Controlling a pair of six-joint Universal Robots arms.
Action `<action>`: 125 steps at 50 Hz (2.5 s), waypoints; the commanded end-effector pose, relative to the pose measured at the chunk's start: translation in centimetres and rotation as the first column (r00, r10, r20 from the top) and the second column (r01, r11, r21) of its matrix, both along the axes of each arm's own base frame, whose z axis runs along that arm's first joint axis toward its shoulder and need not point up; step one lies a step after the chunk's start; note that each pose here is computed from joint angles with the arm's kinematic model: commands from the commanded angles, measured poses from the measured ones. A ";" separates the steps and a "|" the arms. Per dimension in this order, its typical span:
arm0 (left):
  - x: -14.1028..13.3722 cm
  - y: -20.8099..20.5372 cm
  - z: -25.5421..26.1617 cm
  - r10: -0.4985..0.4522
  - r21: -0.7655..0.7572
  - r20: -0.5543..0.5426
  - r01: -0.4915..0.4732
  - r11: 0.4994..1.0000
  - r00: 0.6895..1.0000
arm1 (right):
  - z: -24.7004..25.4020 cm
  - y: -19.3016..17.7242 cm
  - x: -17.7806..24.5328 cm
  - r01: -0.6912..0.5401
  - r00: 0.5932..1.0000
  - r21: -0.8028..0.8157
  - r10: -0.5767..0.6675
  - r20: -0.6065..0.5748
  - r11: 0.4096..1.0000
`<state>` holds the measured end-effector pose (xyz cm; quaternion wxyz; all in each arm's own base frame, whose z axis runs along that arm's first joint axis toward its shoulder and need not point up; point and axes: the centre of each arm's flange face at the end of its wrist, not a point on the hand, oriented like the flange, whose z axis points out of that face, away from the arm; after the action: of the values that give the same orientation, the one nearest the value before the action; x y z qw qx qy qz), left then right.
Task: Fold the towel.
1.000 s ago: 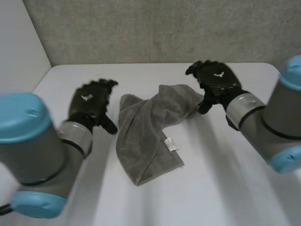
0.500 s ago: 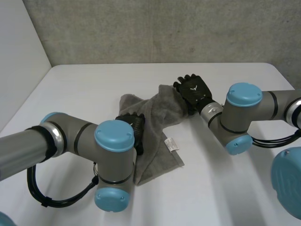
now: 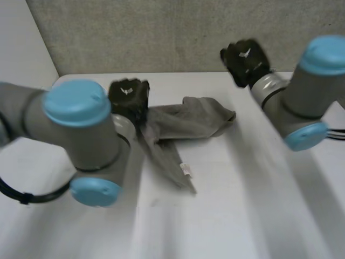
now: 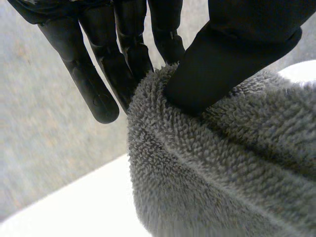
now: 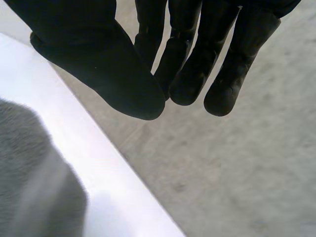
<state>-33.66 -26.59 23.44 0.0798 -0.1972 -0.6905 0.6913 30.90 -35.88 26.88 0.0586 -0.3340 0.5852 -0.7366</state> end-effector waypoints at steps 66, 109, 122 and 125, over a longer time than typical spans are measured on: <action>3.6 1.9 1.4 -0.165 0.225 0.124 0.134 0.965 0.978 | 0.1 11.8 -3.0 0.105 0.882 0.167 -0.014 -0.471 0.980; 2.8 1.7 -2.6 -0.155 0.164 0.191 0.124 0.979 0.969 | -10.5 4.7 0.5 0.154 0.907 0.146 -0.081 -0.413 0.977; 8.7 5.8 -5.1 0.073 0.306 0.206 -0.135 0.943 0.976 | -10.8 5.5 0.0 0.156 0.902 0.172 -0.070 -0.426 0.973; 9.2 6.0 -5.7 0.101 0.324 0.215 -0.168 0.931 0.971 | -10.9 5.7 -0.1 0.157 0.901 0.177 -0.067 -0.429 0.972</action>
<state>-25.74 -21.06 18.96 0.0197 -0.2249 -0.7959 0.5617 30.96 -30.43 16.11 -0.0769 -0.4404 0.6733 -0.5889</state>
